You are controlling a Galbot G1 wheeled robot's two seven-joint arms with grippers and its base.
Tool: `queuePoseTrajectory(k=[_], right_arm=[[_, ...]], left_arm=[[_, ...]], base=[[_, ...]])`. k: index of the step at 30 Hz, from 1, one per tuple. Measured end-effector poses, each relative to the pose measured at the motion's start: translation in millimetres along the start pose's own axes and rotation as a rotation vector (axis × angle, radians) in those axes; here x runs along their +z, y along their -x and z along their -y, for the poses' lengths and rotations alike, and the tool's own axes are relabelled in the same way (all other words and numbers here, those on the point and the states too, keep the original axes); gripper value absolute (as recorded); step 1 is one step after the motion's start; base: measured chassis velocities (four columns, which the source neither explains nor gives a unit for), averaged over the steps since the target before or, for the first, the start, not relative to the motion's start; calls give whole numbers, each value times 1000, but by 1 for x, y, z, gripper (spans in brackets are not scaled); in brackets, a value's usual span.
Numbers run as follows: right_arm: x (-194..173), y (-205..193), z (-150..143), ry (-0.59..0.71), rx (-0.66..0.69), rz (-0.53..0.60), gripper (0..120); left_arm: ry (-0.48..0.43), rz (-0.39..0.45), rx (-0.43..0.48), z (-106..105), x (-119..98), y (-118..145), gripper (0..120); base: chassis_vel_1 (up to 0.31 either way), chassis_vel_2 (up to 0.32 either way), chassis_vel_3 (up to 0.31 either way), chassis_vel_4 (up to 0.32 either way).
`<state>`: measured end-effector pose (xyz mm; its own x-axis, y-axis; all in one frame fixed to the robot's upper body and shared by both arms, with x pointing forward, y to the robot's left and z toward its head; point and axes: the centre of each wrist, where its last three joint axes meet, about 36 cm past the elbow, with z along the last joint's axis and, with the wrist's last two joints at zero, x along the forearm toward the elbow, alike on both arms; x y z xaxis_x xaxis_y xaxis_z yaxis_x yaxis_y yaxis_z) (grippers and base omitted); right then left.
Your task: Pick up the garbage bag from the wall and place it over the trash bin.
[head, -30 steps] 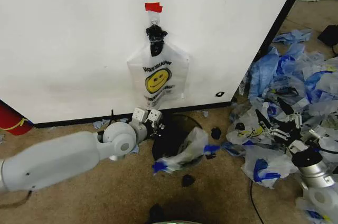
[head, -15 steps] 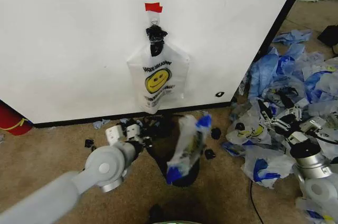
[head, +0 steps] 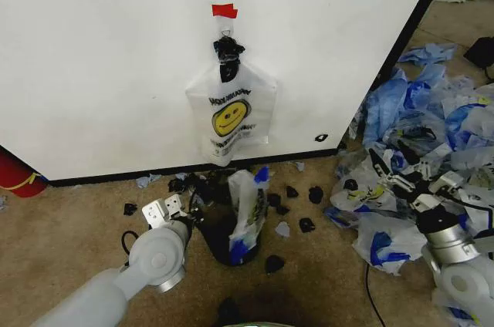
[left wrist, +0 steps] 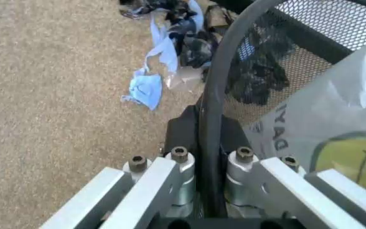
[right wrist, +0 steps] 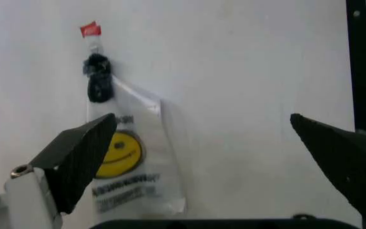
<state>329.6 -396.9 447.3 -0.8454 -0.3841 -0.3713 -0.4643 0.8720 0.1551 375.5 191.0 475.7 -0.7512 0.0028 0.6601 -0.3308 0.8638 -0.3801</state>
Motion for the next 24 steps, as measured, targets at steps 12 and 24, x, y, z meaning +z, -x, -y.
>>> queuePoseTrajectory(k=[12,24], right_arm=[[5,-8,-13,44,49,-102,100],[13,-18,-10,14,12,-128,100]], left_arm=[[-23,-3,23,-2,17,-12,3],[-59,52,67,2,-1,-23,3]], base=[[0,0,0,0],[0,0,0,0]])
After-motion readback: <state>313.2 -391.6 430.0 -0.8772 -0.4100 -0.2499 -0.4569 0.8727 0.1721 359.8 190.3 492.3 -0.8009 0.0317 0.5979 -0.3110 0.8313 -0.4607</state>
